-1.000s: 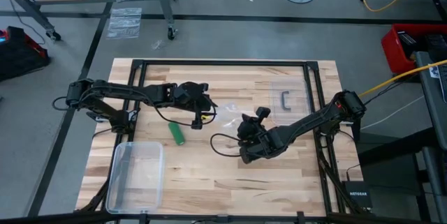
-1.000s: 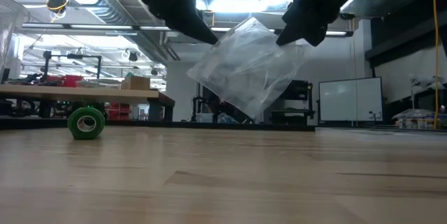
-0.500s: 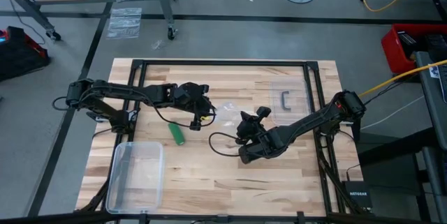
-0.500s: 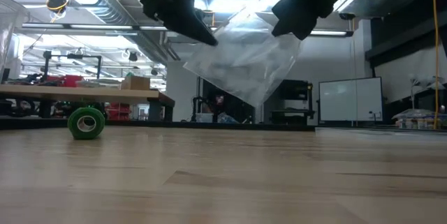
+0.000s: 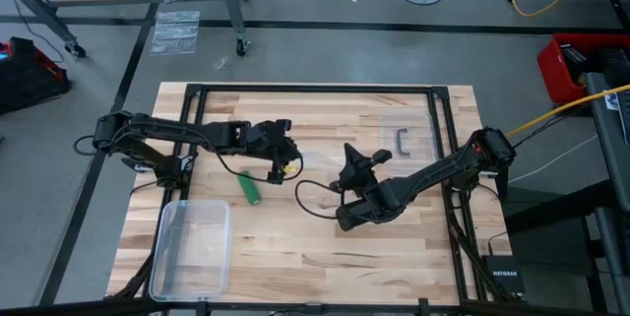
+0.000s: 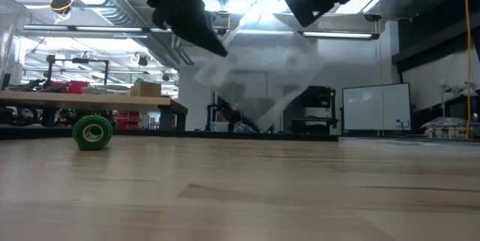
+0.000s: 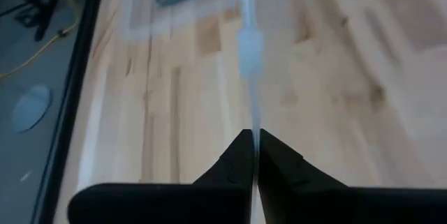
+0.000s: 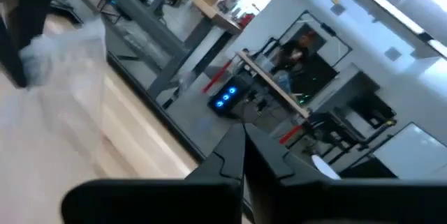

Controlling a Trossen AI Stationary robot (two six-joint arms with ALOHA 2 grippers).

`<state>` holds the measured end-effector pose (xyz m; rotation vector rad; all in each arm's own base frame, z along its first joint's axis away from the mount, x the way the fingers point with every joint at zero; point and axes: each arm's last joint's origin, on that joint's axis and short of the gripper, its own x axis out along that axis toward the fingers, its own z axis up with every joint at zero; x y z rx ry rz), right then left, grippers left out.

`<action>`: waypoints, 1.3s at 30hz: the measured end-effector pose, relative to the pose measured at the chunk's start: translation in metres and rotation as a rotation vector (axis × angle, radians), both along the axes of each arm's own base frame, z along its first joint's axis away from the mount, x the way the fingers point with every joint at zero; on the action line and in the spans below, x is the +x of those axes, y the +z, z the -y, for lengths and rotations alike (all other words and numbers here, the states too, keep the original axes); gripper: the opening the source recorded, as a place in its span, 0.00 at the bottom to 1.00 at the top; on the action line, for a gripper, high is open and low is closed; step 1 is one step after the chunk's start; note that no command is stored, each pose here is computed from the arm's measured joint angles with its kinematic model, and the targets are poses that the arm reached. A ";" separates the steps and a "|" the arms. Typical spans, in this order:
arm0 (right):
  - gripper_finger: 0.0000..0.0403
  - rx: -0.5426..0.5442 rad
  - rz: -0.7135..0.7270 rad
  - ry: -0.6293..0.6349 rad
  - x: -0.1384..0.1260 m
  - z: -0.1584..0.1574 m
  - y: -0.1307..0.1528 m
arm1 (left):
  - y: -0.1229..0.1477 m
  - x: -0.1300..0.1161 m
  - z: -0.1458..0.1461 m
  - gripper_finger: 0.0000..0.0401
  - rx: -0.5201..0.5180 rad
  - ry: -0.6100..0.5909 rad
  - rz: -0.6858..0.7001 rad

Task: Roll bandage
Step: Open the zip bag

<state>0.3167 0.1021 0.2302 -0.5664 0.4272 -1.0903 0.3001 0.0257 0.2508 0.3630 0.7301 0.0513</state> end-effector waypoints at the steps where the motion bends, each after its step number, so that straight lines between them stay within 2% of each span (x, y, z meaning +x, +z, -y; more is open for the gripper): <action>1: 0.04 0.000 0.002 -0.001 0.000 0.000 0.000 | -0.001 -0.001 0.001 0.00 0.011 0.013 -0.015; 6: 0.08 0.019 0.018 -0.009 0.003 0.004 0.000 | -0.004 -0.004 0.004 0.00 0.044 0.039 -0.065; 13: 0.14 0.177 0.015 -0.007 0.013 0.022 -0.003 | -0.004 -0.004 0.008 0.00 0.077 0.062 -0.065; 16: 0.16 0.198 0.009 -0.018 0.016 0.030 -0.003 | -0.004 -0.004 0.009 0.00 0.082 0.063 -0.067; 21: 0.16 0.237 -0.007 -0.018 0.018 0.036 -0.004 | -0.004 -0.004 0.009 0.00 0.083 0.063 -0.071; 31: 0.16 0.242 -0.012 -0.018 0.018 0.037 -0.004 | -0.004 -0.004 0.009 0.00 0.096 0.052 -0.074; 39: 0.16 0.385 -0.062 0.052 0.019 0.034 -0.008 | -0.004 -0.004 0.009 0.00 0.096 0.052 -0.074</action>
